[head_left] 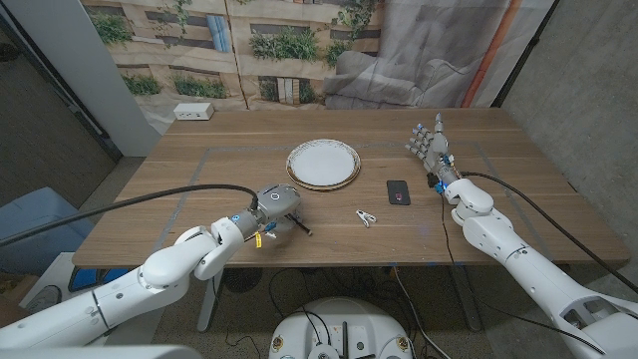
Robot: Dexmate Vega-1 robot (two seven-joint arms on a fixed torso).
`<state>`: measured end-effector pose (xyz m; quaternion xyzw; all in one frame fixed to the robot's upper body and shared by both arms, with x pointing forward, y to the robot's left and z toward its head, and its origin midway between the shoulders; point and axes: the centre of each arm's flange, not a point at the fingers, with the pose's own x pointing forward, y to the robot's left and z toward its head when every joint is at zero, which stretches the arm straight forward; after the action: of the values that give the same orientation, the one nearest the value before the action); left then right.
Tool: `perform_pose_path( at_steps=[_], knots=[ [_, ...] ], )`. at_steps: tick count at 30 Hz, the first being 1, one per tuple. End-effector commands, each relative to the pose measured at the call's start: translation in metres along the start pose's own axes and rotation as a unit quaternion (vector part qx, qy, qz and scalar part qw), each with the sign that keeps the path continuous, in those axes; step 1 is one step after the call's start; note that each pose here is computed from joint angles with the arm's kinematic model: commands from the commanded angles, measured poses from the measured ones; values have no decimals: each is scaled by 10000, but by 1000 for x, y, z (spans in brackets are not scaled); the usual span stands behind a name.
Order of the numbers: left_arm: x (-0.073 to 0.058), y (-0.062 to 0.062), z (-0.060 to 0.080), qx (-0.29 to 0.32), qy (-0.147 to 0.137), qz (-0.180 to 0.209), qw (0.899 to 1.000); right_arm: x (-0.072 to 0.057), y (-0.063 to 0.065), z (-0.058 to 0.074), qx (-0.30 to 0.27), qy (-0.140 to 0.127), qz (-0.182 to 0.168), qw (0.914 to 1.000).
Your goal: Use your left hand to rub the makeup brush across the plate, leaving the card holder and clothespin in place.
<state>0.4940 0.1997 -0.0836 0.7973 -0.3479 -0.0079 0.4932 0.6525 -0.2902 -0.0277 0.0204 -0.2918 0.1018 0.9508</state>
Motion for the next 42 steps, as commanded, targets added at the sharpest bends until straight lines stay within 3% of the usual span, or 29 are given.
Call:
perform_pose_path(
  at_steps=[1, 21, 42],
  knots=[
    [-2, 16, -3, -8, -21, 285, 9996, 0, 0, 0, -1, -1, -2, 10000],
    [2, 29, -12, -564, 210, 598, 9964, 0, 0, 0, -1, -2, -2, 10000],
    [23, 43, -17, -1495, 399, 1345, 9788, 0, 0, 0, -1, -1, -3, 10000]
  ],
)
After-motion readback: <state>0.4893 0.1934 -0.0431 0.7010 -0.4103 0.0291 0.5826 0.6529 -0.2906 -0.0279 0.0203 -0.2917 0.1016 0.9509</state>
